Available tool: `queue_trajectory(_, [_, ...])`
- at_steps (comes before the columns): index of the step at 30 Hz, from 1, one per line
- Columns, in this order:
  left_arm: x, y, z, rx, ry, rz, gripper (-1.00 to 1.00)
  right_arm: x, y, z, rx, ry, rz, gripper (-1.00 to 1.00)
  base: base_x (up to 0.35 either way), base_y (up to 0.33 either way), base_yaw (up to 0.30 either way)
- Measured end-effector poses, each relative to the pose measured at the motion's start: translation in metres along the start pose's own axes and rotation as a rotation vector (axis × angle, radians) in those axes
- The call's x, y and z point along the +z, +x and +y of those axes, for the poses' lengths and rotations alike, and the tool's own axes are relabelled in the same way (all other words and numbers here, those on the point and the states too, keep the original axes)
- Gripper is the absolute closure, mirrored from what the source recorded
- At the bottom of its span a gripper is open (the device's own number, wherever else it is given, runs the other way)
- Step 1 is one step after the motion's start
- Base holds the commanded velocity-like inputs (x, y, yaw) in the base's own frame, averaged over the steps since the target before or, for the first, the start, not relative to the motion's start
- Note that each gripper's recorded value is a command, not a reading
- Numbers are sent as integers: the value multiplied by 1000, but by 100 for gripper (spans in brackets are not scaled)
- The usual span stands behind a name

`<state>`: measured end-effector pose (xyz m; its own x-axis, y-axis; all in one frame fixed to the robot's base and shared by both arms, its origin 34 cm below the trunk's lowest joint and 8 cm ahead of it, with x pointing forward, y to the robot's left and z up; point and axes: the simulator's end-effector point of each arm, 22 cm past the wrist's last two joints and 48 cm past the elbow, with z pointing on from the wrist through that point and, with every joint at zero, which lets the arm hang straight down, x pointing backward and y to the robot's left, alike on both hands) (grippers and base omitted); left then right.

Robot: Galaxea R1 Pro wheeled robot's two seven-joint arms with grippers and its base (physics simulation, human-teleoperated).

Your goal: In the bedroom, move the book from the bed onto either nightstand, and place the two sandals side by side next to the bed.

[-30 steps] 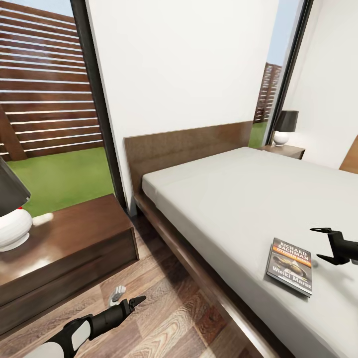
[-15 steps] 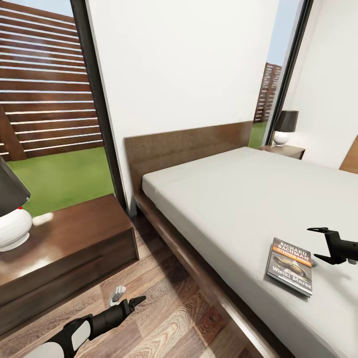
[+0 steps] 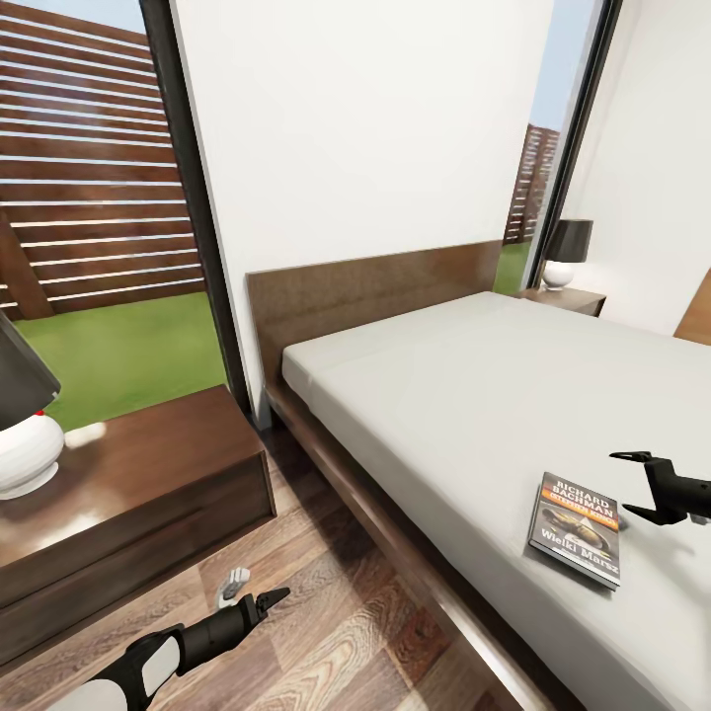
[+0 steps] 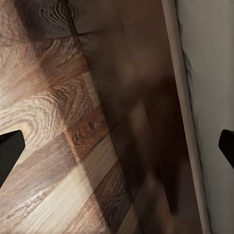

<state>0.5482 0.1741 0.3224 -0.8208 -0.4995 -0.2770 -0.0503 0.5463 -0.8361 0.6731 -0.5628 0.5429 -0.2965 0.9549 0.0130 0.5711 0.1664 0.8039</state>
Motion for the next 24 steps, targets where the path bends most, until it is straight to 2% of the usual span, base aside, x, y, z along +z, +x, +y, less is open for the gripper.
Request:
queue_trajectory(11, [0, 0, 0, 0, 0, 0, -100, 5, 5, 0, 1, 1, 6, -100, 0, 0, 0])
queue_trajectory(24, [-1, 0, 1, 1, -1, 0, -100, 16, 16, -3, -24, 24, 20, -100, 0, 0, 0])
